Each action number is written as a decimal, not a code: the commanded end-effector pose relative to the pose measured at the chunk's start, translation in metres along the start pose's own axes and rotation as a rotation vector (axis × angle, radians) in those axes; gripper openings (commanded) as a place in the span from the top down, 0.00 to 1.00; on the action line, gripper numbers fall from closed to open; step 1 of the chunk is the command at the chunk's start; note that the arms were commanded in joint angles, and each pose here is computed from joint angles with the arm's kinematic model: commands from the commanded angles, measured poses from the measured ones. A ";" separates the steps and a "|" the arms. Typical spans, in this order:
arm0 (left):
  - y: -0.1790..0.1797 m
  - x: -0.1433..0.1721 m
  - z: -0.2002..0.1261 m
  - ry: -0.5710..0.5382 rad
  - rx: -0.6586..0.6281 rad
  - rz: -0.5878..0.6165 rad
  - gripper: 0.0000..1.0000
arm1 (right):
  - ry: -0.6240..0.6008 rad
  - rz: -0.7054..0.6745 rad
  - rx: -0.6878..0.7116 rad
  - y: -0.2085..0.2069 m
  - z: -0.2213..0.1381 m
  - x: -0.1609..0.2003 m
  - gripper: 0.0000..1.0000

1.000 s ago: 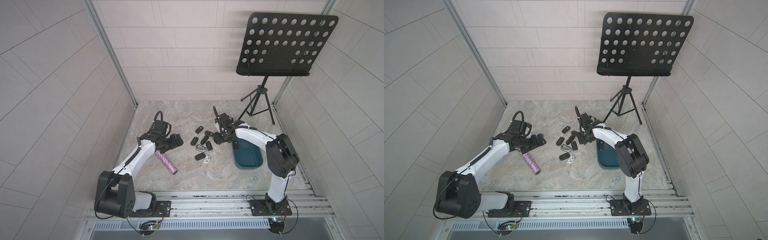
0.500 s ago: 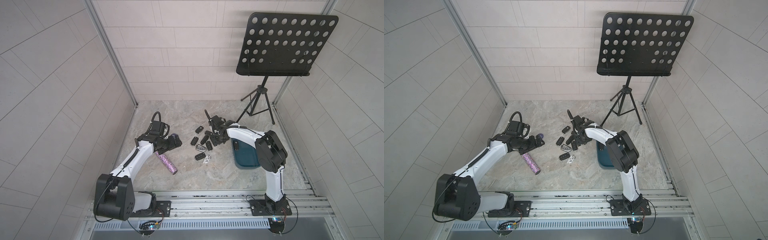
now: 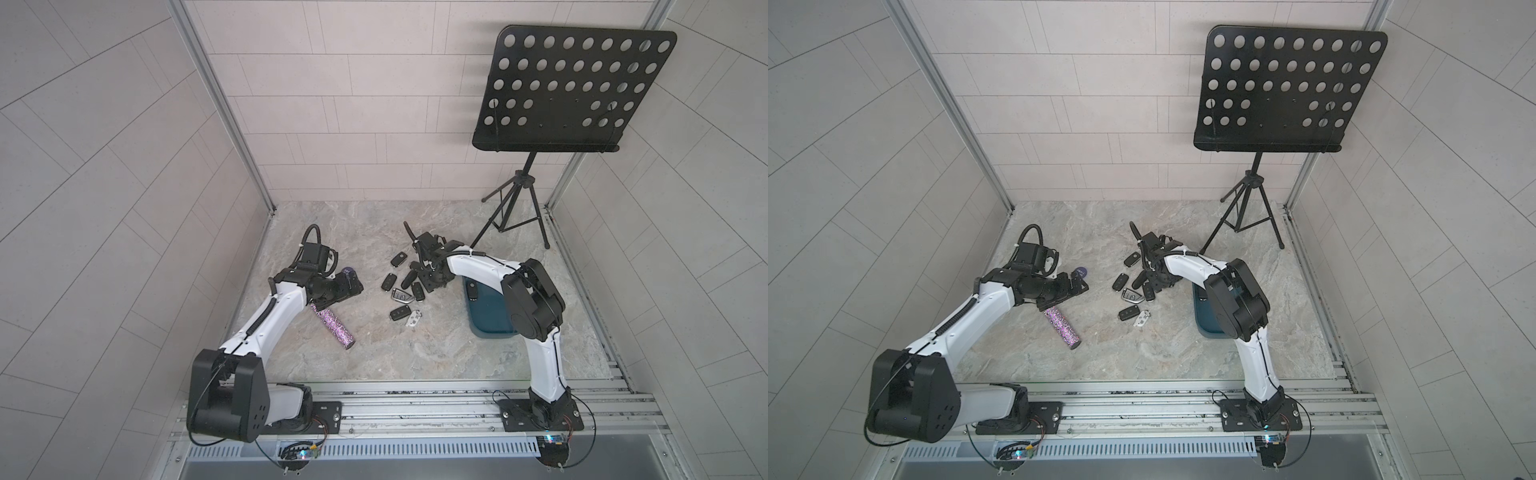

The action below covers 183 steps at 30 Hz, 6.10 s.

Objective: Place the car key into the storage box
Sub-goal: Pick up the car key from the center of the board, then place the car key in the storage box, then pick up the car key from the center of the board.

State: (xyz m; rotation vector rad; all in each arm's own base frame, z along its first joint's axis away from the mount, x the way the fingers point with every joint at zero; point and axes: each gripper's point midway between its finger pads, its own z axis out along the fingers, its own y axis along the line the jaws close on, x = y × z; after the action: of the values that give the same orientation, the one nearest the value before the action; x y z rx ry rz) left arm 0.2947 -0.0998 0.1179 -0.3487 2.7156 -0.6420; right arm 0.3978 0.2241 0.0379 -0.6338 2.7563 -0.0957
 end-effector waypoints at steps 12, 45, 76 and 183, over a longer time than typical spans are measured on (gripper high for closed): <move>0.004 0.005 -0.003 0.009 -0.007 0.002 0.00 | 0.062 -0.073 0.035 -0.003 0.010 0.006 0.44; 0.005 0.001 -0.001 0.020 -0.019 -0.012 0.00 | 0.032 0.034 -0.063 0.004 0.000 -0.005 0.46; 0.001 -0.003 0.006 0.027 -0.006 -0.045 0.00 | -0.032 0.114 -0.110 0.002 -0.037 -0.015 0.77; -0.093 -0.046 0.029 0.069 -0.011 0.224 0.00 | -0.324 0.567 -0.237 -0.083 -0.112 -0.008 0.49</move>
State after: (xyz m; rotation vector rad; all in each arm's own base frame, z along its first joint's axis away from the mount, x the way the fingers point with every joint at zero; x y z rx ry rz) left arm 0.3563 -0.1833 0.1426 -0.0440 2.7859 -0.5744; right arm 0.3905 0.1449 0.1570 0.0162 2.5485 0.4161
